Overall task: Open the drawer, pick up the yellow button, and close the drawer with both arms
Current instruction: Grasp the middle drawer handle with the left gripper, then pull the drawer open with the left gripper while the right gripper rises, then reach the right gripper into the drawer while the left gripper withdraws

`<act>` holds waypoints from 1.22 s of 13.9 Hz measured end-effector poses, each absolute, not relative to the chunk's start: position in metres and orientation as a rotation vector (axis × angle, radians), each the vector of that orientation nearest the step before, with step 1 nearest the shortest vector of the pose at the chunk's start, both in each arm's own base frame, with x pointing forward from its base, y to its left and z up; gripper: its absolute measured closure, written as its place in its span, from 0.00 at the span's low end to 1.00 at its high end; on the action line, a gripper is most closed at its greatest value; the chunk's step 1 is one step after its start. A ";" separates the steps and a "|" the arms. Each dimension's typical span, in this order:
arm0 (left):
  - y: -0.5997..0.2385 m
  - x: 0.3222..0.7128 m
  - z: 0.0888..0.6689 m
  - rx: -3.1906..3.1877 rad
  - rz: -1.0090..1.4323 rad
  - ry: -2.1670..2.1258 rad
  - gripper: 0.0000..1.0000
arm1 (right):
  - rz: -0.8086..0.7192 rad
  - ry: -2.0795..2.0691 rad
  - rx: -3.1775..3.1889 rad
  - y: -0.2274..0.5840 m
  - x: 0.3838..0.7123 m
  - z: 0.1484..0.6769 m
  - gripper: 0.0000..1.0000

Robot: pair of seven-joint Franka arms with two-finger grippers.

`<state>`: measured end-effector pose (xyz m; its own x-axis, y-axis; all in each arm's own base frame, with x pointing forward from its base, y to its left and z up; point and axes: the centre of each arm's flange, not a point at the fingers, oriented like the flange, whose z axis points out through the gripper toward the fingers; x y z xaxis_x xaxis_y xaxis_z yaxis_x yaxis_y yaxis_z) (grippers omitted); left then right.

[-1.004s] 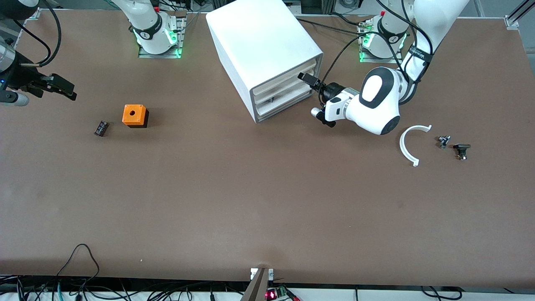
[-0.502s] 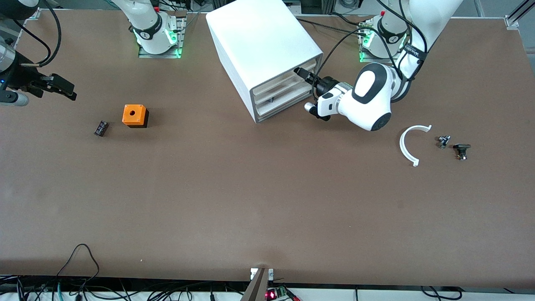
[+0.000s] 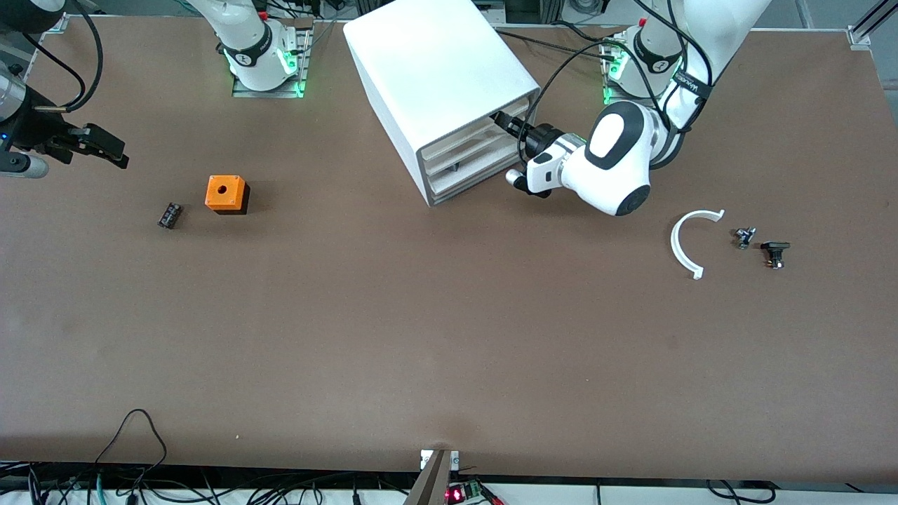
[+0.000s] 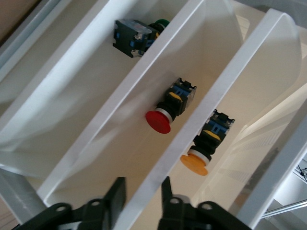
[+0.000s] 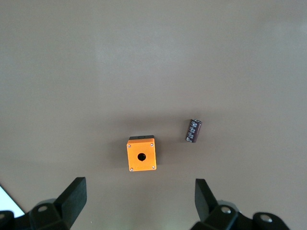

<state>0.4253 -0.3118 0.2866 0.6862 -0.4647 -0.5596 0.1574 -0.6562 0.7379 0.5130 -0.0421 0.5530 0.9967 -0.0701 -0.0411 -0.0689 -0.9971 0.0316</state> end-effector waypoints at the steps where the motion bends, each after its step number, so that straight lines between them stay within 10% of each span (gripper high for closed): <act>1: -0.311 0.425 0.286 2.074 -0.957 -0.260 0.73 | -0.066 -0.108 3.109 -0.042 0.513 0.553 0.00; 12: -0.192 0.518 0.287 2.187 -0.582 -0.134 0.74 | -0.069 0.029 3.153 0.013 0.527 0.540 0.00; 17: -0.173 0.544 0.305 2.306 -0.415 -0.116 0.26 | -0.064 0.230 3.218 0.100 0.572 0.524 0.00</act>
